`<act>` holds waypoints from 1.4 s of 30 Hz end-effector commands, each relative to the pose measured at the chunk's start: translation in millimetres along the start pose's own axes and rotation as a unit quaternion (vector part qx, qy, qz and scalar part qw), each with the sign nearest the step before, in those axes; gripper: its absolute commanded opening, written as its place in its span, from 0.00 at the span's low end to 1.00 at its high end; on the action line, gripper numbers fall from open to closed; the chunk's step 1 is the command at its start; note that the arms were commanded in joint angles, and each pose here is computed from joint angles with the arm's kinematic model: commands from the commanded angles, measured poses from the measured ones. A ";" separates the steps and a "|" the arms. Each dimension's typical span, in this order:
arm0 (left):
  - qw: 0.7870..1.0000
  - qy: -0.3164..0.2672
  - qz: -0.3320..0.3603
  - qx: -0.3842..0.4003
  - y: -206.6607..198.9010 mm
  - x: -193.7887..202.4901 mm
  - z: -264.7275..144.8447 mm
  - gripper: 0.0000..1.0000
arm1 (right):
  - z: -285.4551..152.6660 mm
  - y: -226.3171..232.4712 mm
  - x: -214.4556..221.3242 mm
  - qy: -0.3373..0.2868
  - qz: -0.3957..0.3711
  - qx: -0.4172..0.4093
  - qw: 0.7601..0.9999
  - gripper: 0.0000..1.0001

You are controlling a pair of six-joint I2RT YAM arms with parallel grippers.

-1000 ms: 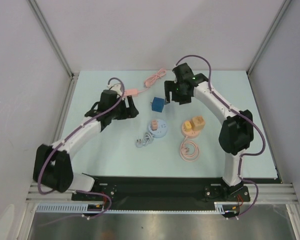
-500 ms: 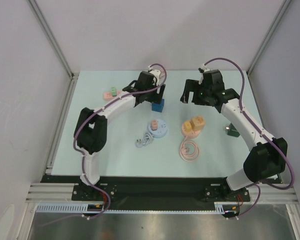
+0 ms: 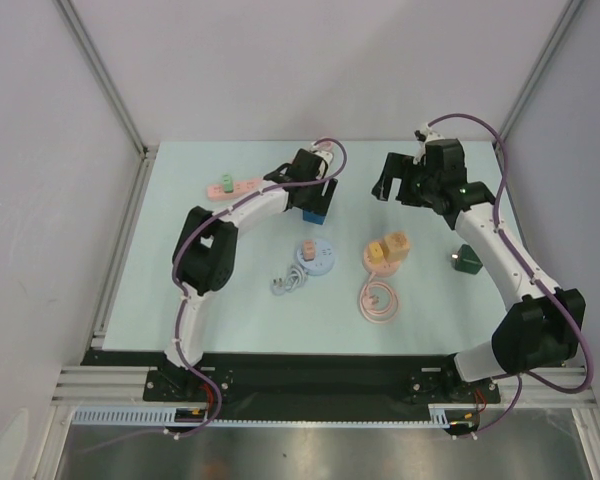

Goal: Insert the plug

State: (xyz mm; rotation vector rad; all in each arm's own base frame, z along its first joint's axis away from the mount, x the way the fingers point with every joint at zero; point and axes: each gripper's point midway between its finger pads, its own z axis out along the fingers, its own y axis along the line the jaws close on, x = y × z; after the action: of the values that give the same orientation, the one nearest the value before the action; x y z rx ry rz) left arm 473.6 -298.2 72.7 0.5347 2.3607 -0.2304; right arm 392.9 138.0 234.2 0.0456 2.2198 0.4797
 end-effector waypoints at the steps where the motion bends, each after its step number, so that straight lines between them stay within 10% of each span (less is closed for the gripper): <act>1: 1.000 -0.010 0.007 -0.010 -0.2 -12.2 -1.4 0.79 | -7.2 6.6 -11.5 -0.025 -0.007 -0.019 0.999 1.00; 15: 1.000 0.007 0.008 -0.002 -4.7 -5.1 13.7 0.73 | -11.3 -0.9 -17.5 -0.041 0.001 -0.012 0.999 1.00; 22: 0.999 -0.008 -0.020 0.025 -15.7 -23.7 -12.1 0.12 | 2.2 -3.8 -12.2 -0.040 -0.014 -0.019 0.999 0.99; 25: 0.997 -0.015 -0.042 0.068 -30.5 -38.8 -40.0 0.00 | 8.7 16.1 -9.8 -0.049 -0.055 -0.085 0.994 0.98; 32: 0.974 -0.025 -0.118 0.192 -47.4 -60.3 -120.5 0.00 | -10.5 73.8 -18.5 -0.154 -0.231 -0.204 0.939 1.00; 42: 0.925 -0.037 -0.136 0.353 -81.6 -57.4 -212.0 0.00 | -28.1 125.0 15.3 -0.142 -0.384 -0.249 0.878 1.00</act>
State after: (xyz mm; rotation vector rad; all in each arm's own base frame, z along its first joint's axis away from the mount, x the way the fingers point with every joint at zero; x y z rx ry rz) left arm 383.1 -311.7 232.5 0.4362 2.3164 -1.0298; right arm 354.4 233.0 254.0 -0.8041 1.7372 0.6110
